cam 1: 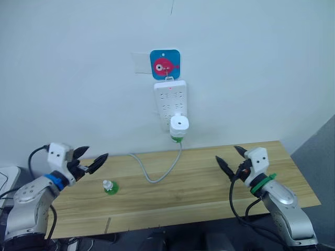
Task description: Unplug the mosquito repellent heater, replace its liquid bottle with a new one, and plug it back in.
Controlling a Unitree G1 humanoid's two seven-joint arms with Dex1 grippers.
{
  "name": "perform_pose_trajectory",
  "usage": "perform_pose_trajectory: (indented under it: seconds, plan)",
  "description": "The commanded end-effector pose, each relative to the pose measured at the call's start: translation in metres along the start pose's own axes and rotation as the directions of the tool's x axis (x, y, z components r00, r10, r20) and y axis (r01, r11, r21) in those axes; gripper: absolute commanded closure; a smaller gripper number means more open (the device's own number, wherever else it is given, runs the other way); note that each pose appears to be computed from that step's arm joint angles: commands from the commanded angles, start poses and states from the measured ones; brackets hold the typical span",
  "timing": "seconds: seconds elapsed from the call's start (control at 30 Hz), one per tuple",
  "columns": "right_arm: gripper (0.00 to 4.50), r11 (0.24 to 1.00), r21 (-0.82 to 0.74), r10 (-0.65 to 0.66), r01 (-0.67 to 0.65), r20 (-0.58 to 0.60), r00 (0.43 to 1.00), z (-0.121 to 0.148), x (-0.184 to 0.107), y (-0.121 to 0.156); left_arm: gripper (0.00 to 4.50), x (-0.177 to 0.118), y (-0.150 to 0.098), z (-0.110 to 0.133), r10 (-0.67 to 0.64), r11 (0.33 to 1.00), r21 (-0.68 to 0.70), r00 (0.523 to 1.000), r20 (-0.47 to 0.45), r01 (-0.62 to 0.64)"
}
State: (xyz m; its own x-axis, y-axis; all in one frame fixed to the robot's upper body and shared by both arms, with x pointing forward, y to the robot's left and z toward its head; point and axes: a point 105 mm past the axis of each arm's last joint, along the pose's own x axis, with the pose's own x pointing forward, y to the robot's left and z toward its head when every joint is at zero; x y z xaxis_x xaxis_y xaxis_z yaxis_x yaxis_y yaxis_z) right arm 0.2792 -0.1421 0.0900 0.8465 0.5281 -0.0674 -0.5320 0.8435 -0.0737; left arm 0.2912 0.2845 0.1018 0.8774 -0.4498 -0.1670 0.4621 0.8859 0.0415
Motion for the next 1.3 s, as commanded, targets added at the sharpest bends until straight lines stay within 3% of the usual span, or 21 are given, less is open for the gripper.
perform_pose_trajectory:
  seconds: [0.03, 0.17, 0.57, 0.9, 1.3]
  plan:
    - [0.00, 0.997, -0.008, 0.083, -0.083, 0.093, 0.992, 0.034, 0.007, 0.016, 0.40, 0.018, -0.027, 0.038, -0.149, 0.988, 0.049, 0.985, 0.083, 0.146]
    - [0.00, 0.991, -0.001, 0.134, -0.136, 0.136, 0.981, 0.057, 0.015, 0.029, 1.42, 0.039, -0.053, 0.063, -0.267, 0.962, 0.091, 0.956, 0.123, 0.257]
    - [0.00, 0.966, -0.009, 0.258, -0.259, 0.150, 0.955, 0.079, 0.010, 0.057, 1.42, 0.085, -0.069, 0.089, -0.411, 0.906, 0.177, 0.897, 0.160, 0.384]
    - [0.00, 0.957, -0.020, 0.289, -0.290, 0.154, 0.945, 0.092, 0.007, 0.061, 1.42, 0.118, -0.084, 0.110, -0.491, 0.866, 0.218, 0.847, 0.204, 0.449]
    - [0.00, 0.961, -0.005, 0.274, -0.276, 0.136, 0.952, 0.092, 0.004, 0.060, 1.42, 0.140, -0.093, 0.115, -0.534, 0.838, 0.256, 0.820, 0.206, 0.482]
